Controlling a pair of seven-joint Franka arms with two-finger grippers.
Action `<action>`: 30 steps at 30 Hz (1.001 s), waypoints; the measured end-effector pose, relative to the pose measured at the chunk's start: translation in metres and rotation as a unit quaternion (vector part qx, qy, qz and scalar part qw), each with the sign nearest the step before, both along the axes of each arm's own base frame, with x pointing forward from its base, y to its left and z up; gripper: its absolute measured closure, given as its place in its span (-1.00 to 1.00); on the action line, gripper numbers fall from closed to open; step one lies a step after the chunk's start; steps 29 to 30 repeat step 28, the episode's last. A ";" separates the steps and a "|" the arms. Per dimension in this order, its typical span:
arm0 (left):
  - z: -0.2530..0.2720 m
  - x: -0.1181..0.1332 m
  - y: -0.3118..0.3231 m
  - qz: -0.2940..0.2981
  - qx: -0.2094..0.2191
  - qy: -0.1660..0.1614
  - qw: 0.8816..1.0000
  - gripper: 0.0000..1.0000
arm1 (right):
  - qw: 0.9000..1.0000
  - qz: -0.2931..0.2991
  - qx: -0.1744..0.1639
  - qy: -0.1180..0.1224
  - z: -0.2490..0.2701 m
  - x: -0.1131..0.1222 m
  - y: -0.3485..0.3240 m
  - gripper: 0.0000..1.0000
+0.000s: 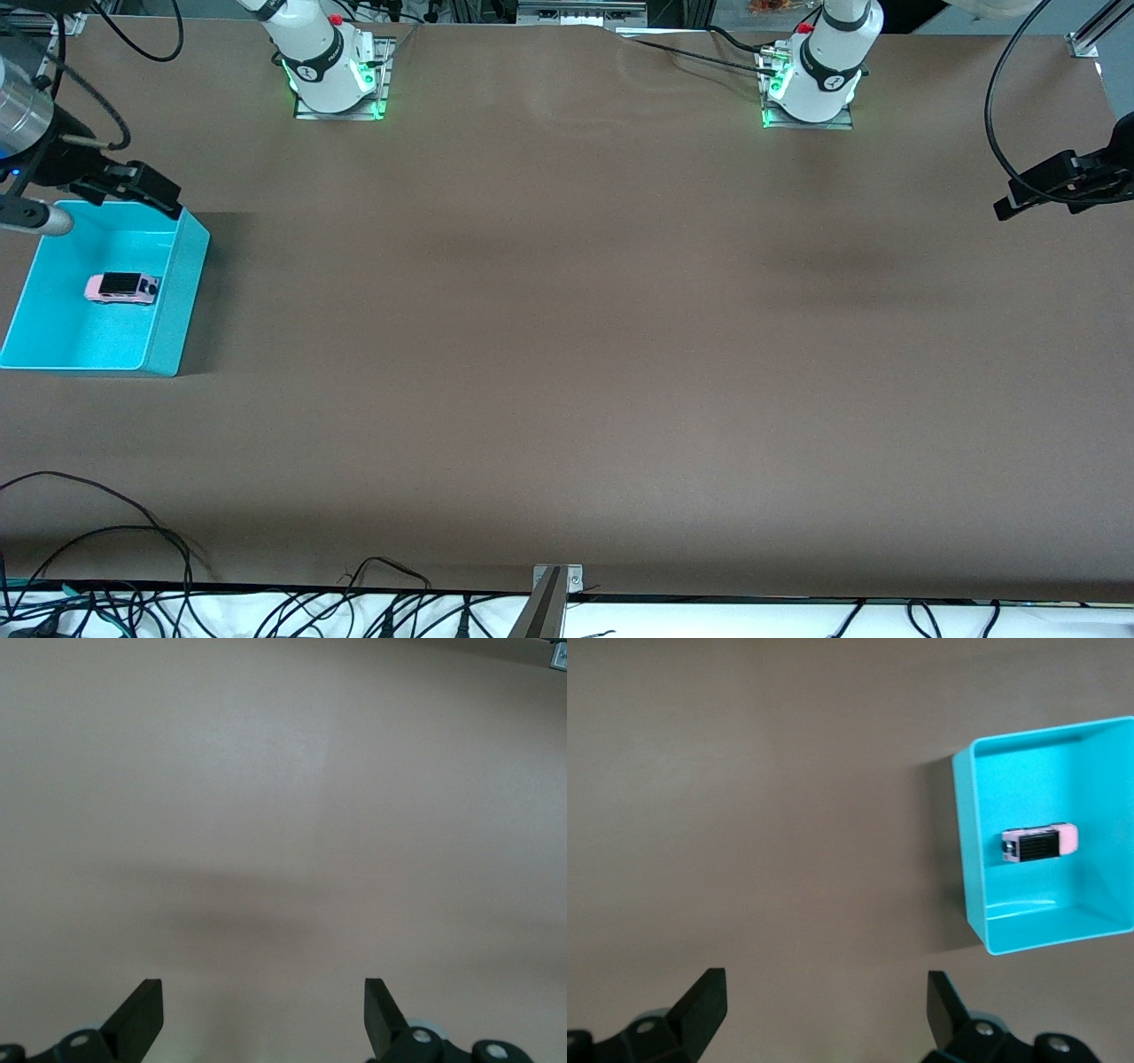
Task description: Wind and store pink jeep toy
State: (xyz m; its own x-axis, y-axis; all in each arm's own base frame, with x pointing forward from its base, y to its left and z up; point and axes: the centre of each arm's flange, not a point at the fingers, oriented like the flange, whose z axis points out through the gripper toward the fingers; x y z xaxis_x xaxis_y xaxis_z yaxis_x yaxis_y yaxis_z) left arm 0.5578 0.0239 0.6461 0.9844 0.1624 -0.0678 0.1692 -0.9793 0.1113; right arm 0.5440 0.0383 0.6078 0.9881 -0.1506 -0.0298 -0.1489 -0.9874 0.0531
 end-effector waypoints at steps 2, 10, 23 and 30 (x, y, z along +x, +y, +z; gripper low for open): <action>0.000 0.000 0.000 0.000 0.000 0.000 1.000 -1.00 | 1.000 0.002 0.010 -0.003 0.004 -0.003 0.004 -1.00; 0.000 0.000 0.000 0.000 0.000 0.000 1.000 -1.00 | 0.999 0.018 0.022 0.018 0.021 -0.013 -0.005 -1.00; 0.000 0.000 0.000 0.000 0.000 0.000 1.000 -1.00 | 0.998 0.062 0.027 0.018 0.029 -0.013 -0.012 -1.00; 0.000 0.000 0.000 0.000 0.000 0.000 1.000 -1.00 | 0.997 0.069 0.028 0.019 0.029 -0.013 -0.012 -1.00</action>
